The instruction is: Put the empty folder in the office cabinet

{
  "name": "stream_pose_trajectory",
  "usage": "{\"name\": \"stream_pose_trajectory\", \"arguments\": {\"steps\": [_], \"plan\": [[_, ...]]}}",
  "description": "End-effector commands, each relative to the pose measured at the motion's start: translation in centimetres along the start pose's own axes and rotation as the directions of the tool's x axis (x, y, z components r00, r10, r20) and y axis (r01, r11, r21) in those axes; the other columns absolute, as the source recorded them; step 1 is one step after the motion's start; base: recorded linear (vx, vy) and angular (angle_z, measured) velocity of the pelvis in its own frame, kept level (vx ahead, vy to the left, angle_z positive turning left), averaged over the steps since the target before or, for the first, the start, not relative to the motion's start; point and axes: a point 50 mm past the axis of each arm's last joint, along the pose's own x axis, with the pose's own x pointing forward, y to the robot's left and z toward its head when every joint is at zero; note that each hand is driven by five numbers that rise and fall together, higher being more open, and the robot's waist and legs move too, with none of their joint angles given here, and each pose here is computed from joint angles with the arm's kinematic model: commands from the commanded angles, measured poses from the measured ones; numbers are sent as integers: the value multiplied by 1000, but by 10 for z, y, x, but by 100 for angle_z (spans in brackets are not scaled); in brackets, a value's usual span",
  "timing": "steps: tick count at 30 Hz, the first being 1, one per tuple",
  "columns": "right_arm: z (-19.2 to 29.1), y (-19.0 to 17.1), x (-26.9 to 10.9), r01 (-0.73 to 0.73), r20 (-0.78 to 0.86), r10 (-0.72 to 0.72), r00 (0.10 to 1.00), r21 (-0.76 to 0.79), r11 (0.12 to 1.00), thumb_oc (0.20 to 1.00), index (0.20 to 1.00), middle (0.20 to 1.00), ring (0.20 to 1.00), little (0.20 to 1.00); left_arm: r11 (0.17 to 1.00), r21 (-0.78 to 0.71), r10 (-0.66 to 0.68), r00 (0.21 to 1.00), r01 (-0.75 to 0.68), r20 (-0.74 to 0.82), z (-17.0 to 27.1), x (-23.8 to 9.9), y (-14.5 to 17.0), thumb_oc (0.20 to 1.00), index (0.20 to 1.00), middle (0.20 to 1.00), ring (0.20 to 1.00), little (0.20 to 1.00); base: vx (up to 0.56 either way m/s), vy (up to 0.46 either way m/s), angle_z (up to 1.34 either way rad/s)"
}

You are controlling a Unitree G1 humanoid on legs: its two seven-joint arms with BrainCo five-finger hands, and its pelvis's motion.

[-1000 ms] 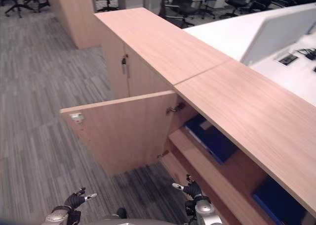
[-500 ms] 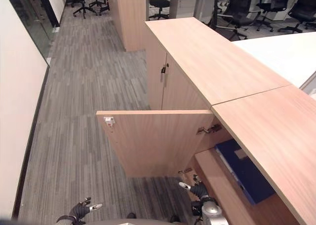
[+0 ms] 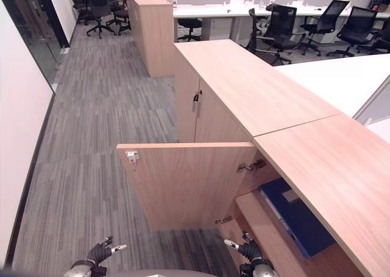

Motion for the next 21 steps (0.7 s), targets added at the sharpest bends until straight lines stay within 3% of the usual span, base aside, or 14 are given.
{"name": "stream_pose_trajectory", "arguments": {"steps": [1, 12, 21], "plan": [[21, -6, 8, 12, 62, -13, 998, 10, 1000, 1000, 1000, 1000, 1000, 1000, 998, -52, 28, 995, -23, 96, 25, 7, 3, 1000, 1000, 1000, 1000, 1000, 23, 10, -6], [56, -8, 19, 39, 143, -45, 989, 50, 998, 1000, 1000, 1000, 1000, 1000, 999, 30, -38, 992, 35, 122, 41, 12, -9, 1000, 1000, 1000, 1000, 1000, -153, 42, -19], [44, -3, 16, 11, 113, -12, 994, 6, 1000, 1000, 1000, 1000, 1000, 1000, 1000, -24, -19, 1000, 20, 18, 10, 6, -12, 1000, 1000, 1000, 1000, 1000, -51, -89, -23]]}}
